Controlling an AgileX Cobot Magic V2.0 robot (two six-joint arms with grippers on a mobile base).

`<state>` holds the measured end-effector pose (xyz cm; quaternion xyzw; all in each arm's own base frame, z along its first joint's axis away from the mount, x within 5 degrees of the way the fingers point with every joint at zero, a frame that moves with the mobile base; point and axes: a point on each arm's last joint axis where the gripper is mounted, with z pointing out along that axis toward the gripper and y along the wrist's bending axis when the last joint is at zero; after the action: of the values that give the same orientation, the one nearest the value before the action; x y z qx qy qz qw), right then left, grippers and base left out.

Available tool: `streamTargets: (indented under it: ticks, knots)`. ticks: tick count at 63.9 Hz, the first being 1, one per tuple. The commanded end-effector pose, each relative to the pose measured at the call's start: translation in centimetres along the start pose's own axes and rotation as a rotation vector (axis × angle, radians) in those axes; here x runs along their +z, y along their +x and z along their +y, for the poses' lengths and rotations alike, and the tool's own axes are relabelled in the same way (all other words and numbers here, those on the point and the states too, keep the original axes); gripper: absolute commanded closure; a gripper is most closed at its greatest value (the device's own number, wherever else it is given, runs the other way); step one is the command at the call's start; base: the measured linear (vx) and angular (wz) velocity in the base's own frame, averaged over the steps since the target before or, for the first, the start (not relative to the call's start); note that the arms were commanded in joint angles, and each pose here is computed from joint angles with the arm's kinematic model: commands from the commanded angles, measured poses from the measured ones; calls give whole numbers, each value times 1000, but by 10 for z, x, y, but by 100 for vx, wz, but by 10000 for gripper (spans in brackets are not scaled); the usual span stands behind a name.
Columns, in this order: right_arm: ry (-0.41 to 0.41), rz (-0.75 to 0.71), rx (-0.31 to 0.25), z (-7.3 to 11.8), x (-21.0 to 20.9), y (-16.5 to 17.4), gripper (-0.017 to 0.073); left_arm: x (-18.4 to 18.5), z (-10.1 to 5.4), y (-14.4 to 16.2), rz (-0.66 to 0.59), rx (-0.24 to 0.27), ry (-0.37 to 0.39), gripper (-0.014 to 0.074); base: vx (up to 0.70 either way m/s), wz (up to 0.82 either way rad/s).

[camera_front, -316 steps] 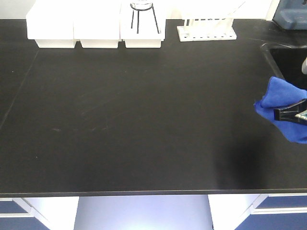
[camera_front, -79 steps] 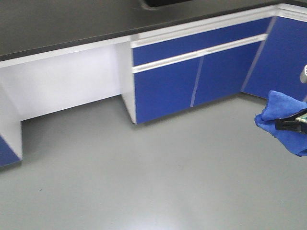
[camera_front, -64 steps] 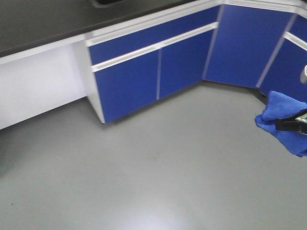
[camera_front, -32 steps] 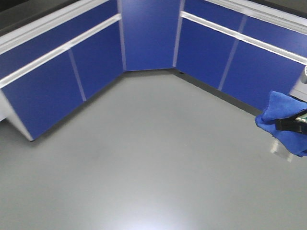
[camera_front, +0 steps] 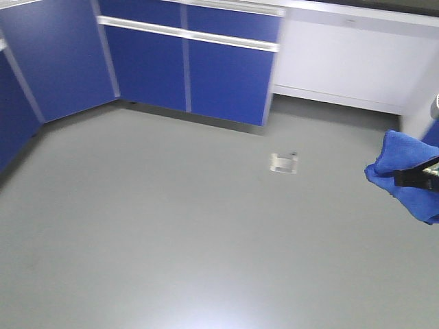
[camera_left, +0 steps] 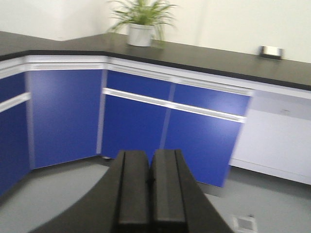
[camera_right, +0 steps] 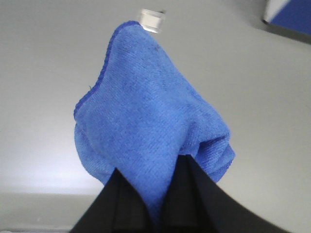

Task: Wipe right workspace with blue cloth
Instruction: 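Hold the cloth raised while the base drives to the other bench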

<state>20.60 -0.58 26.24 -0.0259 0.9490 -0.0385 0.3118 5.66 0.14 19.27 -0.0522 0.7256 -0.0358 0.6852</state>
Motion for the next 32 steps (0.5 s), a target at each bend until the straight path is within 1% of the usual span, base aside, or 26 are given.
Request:
streamTargets:
  ticks: [1, 18, 32]
  knots:
    - [10, -97, -8, -2, -10, -13, 564, 0, 0, 2, -63, -15, 18, 599, -8, -80]
    - [10, -91, -8, -2, -9, -12, 564, 0, 0, 2, -63, -15, 18, 599, -7, -78]
    - [9, -20, -8, -2, -9, -6, 564, 0, 0, 2, -63, -15, 18, 599, -2, -62]
